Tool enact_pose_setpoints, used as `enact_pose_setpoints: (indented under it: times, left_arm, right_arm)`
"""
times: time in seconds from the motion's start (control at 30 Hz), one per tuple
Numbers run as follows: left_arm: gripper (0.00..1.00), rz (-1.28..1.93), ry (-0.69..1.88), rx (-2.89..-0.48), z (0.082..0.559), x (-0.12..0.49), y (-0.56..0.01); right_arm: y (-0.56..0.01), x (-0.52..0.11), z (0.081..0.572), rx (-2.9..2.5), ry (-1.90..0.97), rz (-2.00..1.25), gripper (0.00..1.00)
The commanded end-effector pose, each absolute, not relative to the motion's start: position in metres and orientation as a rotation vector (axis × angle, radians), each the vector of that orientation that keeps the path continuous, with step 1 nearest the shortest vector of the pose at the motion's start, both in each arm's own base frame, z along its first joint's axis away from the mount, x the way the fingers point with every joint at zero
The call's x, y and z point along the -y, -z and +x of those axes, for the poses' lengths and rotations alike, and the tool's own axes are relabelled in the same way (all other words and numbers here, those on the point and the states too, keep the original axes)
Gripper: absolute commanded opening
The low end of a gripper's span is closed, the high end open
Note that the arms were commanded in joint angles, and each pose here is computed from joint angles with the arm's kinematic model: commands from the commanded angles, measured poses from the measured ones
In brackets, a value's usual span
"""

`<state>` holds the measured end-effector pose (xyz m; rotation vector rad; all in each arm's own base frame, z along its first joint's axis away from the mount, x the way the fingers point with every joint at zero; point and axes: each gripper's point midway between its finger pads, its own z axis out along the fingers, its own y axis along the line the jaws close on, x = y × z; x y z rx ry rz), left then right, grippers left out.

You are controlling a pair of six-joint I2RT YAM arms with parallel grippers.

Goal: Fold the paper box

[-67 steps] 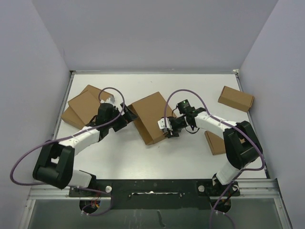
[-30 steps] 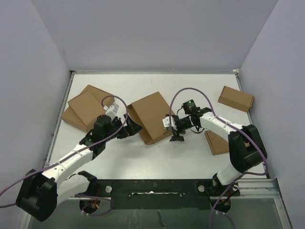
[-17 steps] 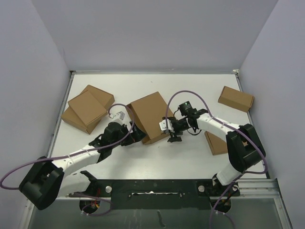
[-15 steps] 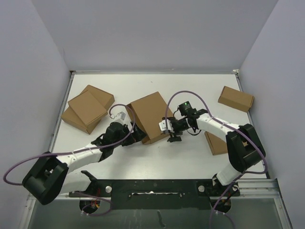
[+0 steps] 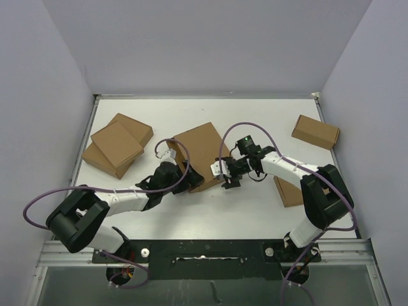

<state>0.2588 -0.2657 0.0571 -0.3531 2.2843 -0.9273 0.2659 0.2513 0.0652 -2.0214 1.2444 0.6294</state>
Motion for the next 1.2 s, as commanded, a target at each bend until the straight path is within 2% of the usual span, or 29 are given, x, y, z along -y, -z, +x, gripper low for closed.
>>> enact_pose_setpoints:
  times: [0.0, 0.03, 0.17, 0.27, 0.37, 0.47, 0.57, 0.7, 0.77, 0.97, 1.17]
  left_arm:
    - [0.78, -0.406, 0.967, -2.234, 0.273, 0.281, -0.072]
    - [0.75, -0.414, 0.965, -2.246, 0.273, 0.282, -0.070]
    - [0.49, -0.456, 0.955, -2.297, 0.270, 0.285, -0.067]
    - [0.42, -0.470, 0.926, -2.335, 0.268, 0.287, -0.067]
    - [0.22, -0.510, 0.886, -2.396, 0.265, 0.287, -0.064]
    - [0.16, -0.514, 0.856, -2.451, 0.260, 0.290, -0.060]
    - [0.24, -0.465, 0.887, -2.447, 0.260, 0.295, -0.064]
    - [0.66, -0.376, 0.876, -2.381, 0.272, 0.279, -0.086]
    - [0.78, -0.355, 0.863, -2.344, 0.287, 0.258, -0.099]
    - [0.91, -0.352, 0.864, -2.261, 0.343, 0.210, -0.126]
    - [0.90, -0.367, 0.823, -2.267, 0.405, 0.197, -0.122]
  right_arm:
    - [-0.048, -0.249, 0.252, -1.307, -0.682, -2.067, 0.62]
    - [-0.047, -0.250, 0.251, -1.310, -0.684, -2.069, 0.61]
    - [-0.043, -0.251, 0.250, -1.317, -0.688, -2.080, 0.58]
    - [-0.042, -0.253, 0.248, -1.314, -0.691, -2.090, 0.58]
    - [-0.041, -0.254, 0.247, -1.314, -0.692, -2.096, 0.58]
    - [-0.041, -0.254, 0.247, -1.316, -0.693, -2.097, 0.58]
    - [-0.042, -0.254, 0.248, -1.318, -0.694, -2.092, 0.58]
    - [-0.046, -0.253, 0.250, -1.319, -0.690, -2.080, 0.59]
    - [-0.047, -0.252, 0.250, -1.322, -0.690, -2.075, 0.58]
    - [-0.046, -0.252, 0.250, -1.321, -0.695, -2.077, 0.58]
    - [-0.045, -0.251, 0.250, -1.323, -0.696, -2.081, 0.58]
